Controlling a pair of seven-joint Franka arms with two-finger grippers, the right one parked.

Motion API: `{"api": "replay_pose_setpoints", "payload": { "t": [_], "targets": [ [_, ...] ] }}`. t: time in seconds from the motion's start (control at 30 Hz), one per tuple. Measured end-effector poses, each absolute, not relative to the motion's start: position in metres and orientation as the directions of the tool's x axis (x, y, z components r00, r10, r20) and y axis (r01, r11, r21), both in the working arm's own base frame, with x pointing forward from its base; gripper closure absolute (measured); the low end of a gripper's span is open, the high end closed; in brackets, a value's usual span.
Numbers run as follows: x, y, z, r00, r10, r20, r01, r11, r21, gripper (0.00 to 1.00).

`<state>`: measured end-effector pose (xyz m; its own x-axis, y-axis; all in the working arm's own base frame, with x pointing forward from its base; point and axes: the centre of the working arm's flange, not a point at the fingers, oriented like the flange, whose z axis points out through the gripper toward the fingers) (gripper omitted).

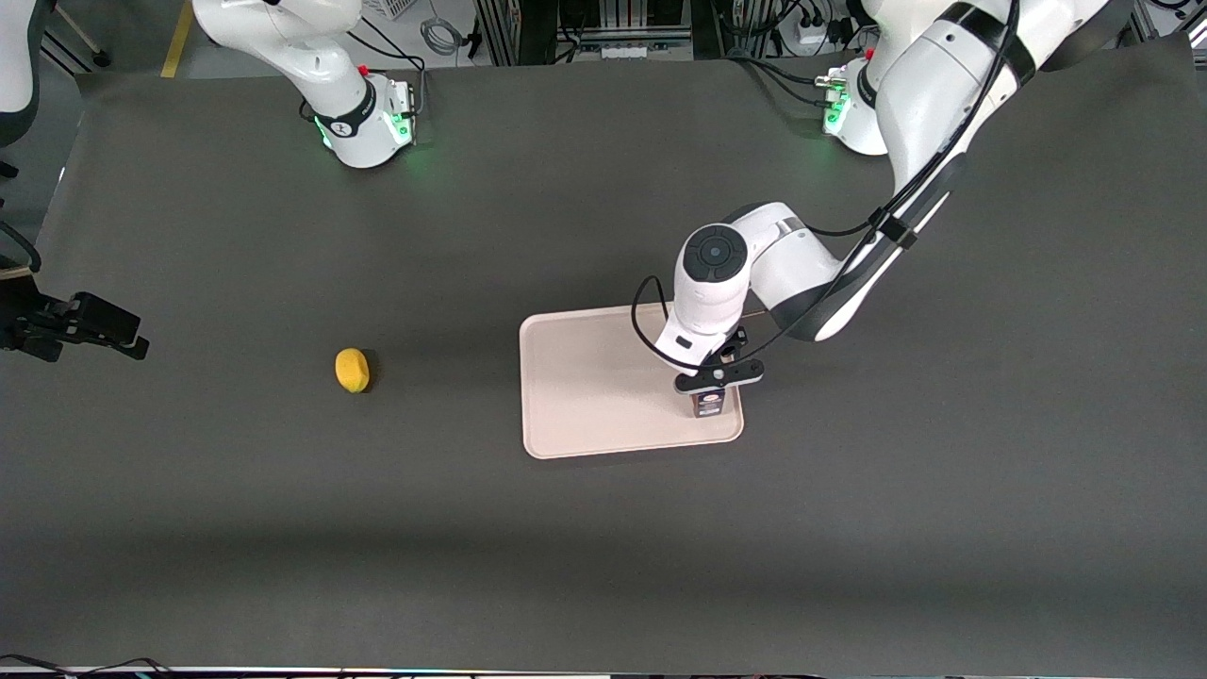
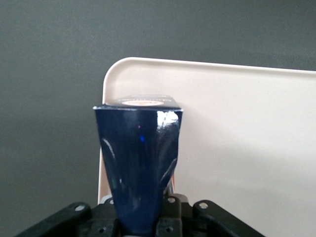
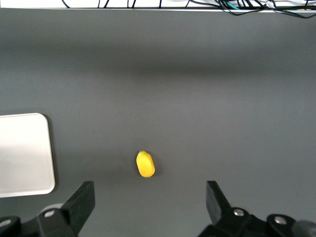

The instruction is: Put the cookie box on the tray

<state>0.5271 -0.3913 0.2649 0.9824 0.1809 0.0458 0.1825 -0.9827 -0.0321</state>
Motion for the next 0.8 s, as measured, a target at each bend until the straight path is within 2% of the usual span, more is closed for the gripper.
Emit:
{"api": "replay_pose_setpoints", "payload": {
  "t": [0.1,0.27,0.43,0.7,0.73,0.8],
  "targets": [
    [0.5271,-0.3913,0.2646,0.982,0.181,0.045,0.182,-0.983,-0.032,0.7],
    [0.5264,-0.3913,0.262,0.983,0.181,0.041,0.182,-0.983,-0.034,0.7],
    [0.5258,-0.3913,0.2579,0.983,0.18,0.033,0.181,-0.983,-0.035,0.65],
    [0.5258,-0.3912,0.2569,0.983,0.18,0.032,0.181,-0.983,-0.036,0.29],
    [0.5258,-0.3912,0.257,0.983,0.18,0.032,0.181,-0.983,-0.036,0.19],
    [0.5259,-0.3912,0.257,0.983,0.18,0.032,0.181,-0.983,-0.036,0.1]
  ]
}}
